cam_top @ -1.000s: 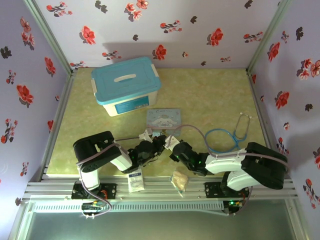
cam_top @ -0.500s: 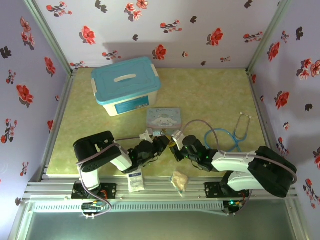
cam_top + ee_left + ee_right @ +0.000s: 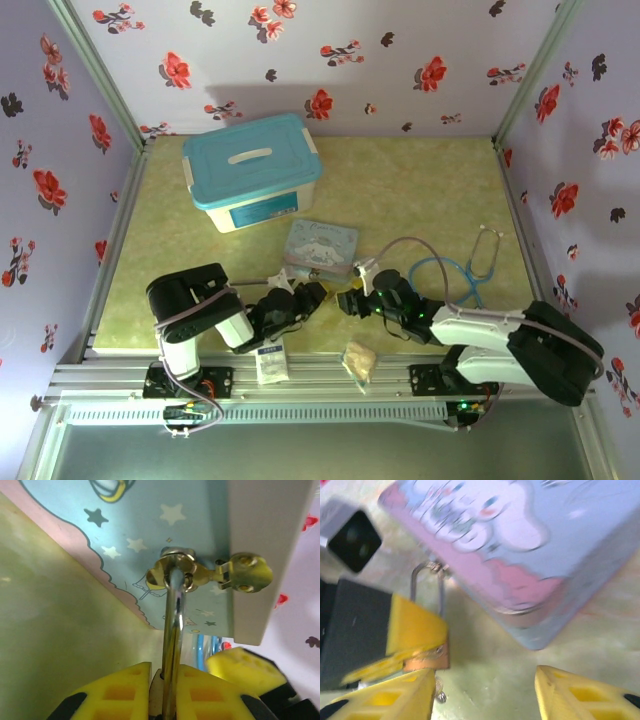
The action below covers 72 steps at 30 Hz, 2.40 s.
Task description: Unlock a padlock with a key
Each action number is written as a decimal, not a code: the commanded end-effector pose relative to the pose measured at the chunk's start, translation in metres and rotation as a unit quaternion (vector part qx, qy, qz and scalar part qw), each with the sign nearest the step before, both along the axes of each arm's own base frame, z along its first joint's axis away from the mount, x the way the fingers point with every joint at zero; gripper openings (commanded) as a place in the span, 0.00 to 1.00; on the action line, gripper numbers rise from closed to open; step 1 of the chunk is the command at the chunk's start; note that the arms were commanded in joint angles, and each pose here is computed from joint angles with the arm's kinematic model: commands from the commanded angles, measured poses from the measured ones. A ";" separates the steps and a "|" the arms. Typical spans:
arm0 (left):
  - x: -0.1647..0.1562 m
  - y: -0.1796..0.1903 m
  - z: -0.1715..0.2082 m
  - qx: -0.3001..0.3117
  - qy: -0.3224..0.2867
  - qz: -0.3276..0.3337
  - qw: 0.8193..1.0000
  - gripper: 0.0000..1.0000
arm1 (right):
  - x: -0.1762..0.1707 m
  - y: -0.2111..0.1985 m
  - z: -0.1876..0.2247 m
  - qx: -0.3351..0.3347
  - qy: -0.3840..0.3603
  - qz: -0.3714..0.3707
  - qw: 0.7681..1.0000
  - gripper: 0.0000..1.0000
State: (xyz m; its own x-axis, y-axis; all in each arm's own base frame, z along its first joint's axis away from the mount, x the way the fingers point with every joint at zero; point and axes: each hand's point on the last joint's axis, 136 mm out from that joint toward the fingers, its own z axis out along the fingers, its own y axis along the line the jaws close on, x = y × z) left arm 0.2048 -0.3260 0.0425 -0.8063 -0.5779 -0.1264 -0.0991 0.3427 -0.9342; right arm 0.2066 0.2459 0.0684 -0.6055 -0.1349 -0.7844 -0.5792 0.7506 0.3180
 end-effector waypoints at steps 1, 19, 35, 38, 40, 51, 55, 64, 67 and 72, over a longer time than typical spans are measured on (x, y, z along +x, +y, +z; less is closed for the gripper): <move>-0.005 0.018 -0.033 0.080 0.023 -0.010 0.996 0.00 | 0.016 -0.022 0.004 0.024 0.011 -0.091 0.995 0.57; -0.008 0.025 -0.043 0.300 0.020 -0.106 0.948 0.16 | 0.052 -0.021 -0.017 -0.004 0.052 -0.199 0.979 0.49; -0.006 0.047 -0.035 0.498 0.004 -0.158 0.853 0.16 | 0.049 -0.029 -0.032 -0.031 0.059 -0.207 0.976 0.45; -0.006 0.047 -0.030 0.514 0.001 -0.168 0.842 0.15 | 0.049 -0.030 -0.032 -0.030 0.059 -0.208 0.976 0.45; -0.004 0.052 -0.026 0.536 0.000 -0.171 0.827 0.16 | 0.049 -0.030 -0.032 -0.032 0.058 -0.207 0.976 0.45; -0.005 0.052 -0.029 0.611 -0.007 -0.184 0.770 0.21 | 0.046 -0.032 -0.035 -0.036 0.062 -0.206 0.976 0.44; -0.007 0.044 -0.028 0.614 -0.016 -0.190 0.766 0.23 | 0.045 -0.032 -0.036 -0.035 0.066 -0.205 0.976 0.43; -0.011 0.035 -0.017 0.654 -0.037 -0.194 0.730 0.29 | 0.043 -0.035 -0.038 -0.036 0.067 -0.207 0.975 0.42; -0.012 0.027 -0.015 0.637 -0.042 -0.196 0.744 0.31 | 0.042 -0.037 -0.037 -0.037 0.066 -0.208 0.975 0.41; -0.016 0.009 -0.010 0.598 -0.055 -0.209 0.772 0.39 | 0.040 -0.041 -0.036 -0.040 0.064 -0.210 0.975 0.41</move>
